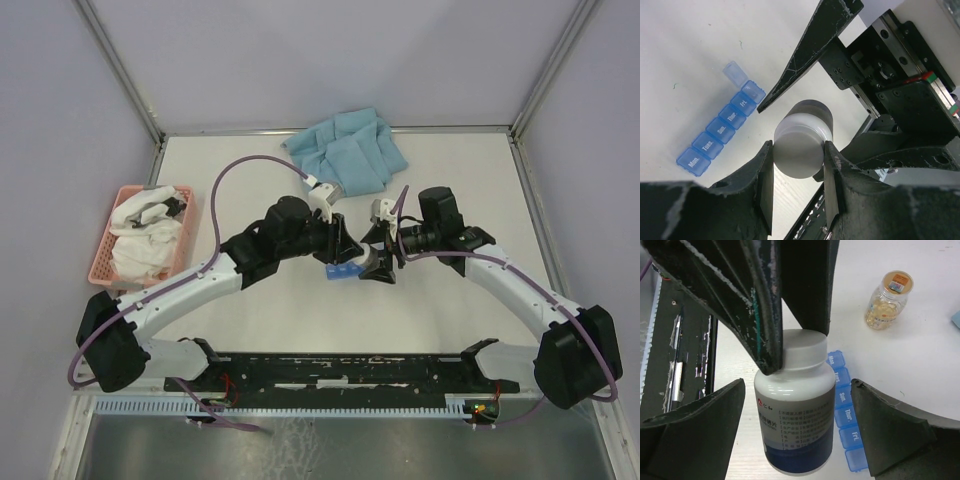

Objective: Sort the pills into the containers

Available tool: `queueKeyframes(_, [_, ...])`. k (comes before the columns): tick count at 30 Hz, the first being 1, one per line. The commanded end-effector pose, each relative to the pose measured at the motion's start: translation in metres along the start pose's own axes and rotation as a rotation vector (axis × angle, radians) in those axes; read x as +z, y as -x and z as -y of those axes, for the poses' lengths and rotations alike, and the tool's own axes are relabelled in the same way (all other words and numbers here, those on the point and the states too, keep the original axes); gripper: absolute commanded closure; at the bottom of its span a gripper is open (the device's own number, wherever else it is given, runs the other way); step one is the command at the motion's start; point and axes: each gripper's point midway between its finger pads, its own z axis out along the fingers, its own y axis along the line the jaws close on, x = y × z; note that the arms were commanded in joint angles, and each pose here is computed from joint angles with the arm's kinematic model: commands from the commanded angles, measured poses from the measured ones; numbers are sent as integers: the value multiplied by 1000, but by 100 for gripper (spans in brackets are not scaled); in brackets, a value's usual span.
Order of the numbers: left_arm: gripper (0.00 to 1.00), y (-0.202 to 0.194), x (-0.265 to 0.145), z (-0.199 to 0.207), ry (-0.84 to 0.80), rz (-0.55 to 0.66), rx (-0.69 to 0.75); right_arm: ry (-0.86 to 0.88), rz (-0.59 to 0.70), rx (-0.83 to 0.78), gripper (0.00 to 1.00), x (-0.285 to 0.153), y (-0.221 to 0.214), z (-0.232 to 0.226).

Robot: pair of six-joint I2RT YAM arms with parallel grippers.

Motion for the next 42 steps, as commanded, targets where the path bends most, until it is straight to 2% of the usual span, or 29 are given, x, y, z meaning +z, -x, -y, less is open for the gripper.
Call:
queueKeyframes(1, [97, 24, -11, 22, -63, 96, -12, -18, 72, -53, 7, -1, 23, 3])
queueKeyframes(9, [97, 29, -18, 29, -86, 113, -15, 34, 68, -55, 15, 0, 22, -4])
queueKeyframes(19, [97, 25, -16, 35, -125, 105, -27, 39, 69, -58, 18, 1, 22, -5])
queueKeyframes(25, [97, 24, -16, 35, -123, 105, -28, 46, 69, -59, 32, 2, 24, -6])
queueKeyframes(28, [97, 24, -17, 35, -123, 108, -30, 57, 73, -62, 51, 1, 26, -8])
queueKeyframes(29, [91, 23, -18, 34, -122, 110, -29, 62, 73, -62, 59, 0, 27, -9])
queueKeyframes(31, [71, 24, -21, 33, -114, 121, -31, 66, 72, -63, 75, -1, 30, -10])
queueKeyframes(35, [45, 29, -37, 35, -124, 177, -18, 92, 51, -61, 93, -4, 34, -15])
queueKeyframes(37, [37, 31, -49, 39, -149, 226, 27, 142, 23, -70, 99, -8, 32, -24])
queueKeyframes(40, [28, 26, -70, 43, -208, 304, 136, 204, 1, -41, 99, -11, 30, -34])
queueKeyframes(42, [26, 11, -79, 42, -257, 339, 228, 234, -2, -47, 99, -12, 30, -39])
